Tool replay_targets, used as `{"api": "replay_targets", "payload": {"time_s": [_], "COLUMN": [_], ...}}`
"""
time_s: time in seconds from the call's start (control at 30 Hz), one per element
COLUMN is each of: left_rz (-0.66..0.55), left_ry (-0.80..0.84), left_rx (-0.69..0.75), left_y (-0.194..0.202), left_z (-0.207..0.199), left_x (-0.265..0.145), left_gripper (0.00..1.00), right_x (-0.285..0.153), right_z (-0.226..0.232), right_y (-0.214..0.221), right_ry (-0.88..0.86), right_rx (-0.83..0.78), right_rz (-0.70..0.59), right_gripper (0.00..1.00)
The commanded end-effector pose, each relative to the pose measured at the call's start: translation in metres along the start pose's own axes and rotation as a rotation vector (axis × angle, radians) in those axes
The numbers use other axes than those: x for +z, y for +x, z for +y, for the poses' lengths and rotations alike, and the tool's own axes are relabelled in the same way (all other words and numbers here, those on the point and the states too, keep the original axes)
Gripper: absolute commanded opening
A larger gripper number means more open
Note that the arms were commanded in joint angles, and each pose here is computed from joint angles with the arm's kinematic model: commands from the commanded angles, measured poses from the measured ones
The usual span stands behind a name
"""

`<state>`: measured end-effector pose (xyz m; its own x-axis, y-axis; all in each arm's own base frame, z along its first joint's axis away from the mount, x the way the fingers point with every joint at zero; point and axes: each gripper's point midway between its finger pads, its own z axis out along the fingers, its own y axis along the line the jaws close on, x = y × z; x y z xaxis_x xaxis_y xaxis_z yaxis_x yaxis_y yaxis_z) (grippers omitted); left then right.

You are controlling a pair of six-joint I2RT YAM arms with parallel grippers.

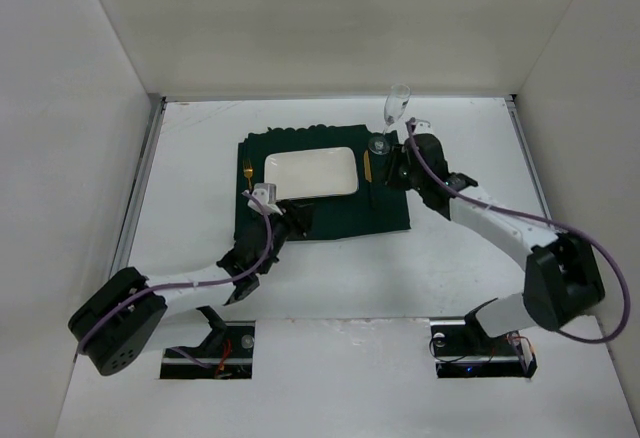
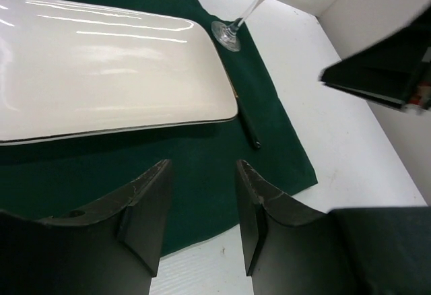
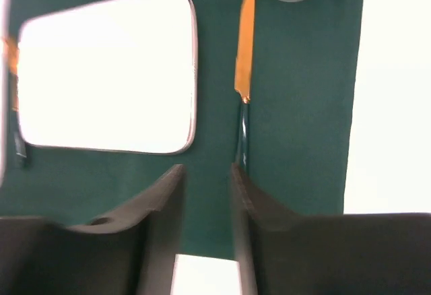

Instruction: Set the dinner table for one person

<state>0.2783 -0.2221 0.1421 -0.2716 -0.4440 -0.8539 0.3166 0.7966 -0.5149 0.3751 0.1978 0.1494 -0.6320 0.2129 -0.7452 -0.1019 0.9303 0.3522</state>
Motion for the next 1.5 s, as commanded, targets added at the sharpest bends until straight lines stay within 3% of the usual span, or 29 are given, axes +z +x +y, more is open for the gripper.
{"api": "replay_targets", "payload": {"time_s": [0.0, 0.1, 0.23, 0.47, 0.67, 0.87, 1.13, 1.47], "left_rz": [-0.076, -0.093, -0.115, -0.146, -0.174, -0.043, 0.103, 0.041], "left_ry": [-0.051, -0.127, -0.180, -0.475, -0.765, -0.965, -1.023, -0.996], "left_rx": [0.013, 0.031, 0.048, 0.080, 0.032, -0.025, -0.117, -0.134], "left_y": [-0.019, -0.019, -0.030, -0.060, -0.085, -0.069, -0.041, -0.056], "left_z": [0.006, 0.018, 0.018, 0.077, 0.137, 0.180, 0.201, 0.197], "left_x": [0.010, 0.015, 0.008, -0.044, -0.093, -0.110, -0.112, -0.120], "left_gripper": [0.40, 0.40, 0.39, 0.38, 0.38, 0.43, 0.45, 0.44], "right_x": [-0.018, -0.040, -0.063, -0.077, -0.077, -0.061, -0.044, -0.054], "right_z": [0.000, -0.019, -0.057, -0.104, -0.107, -0.114, -0.119, -0.115], "right_y": [-0.031, -0.046, -0.052, -0.021, -0.019, -0.010, -0.001, -0.007], "right_ry": [-0.003, 0.039, 0.106, 0.171, 0.166, 0.213, 0.259, 0.228], "right_rx": [0.091, 0.153, 0.259, 0.416, 0.457, 0.456, 0.442, 0.450], "right_rz": [-0.220, -0.356, -0.506, -0.619, -0.631, -0.565, -0.507, -0.537], "right_gripper": [0.27, 0.08, 0.05, 0.15, 0.23, 0.35, 0.46, 0.52]}}
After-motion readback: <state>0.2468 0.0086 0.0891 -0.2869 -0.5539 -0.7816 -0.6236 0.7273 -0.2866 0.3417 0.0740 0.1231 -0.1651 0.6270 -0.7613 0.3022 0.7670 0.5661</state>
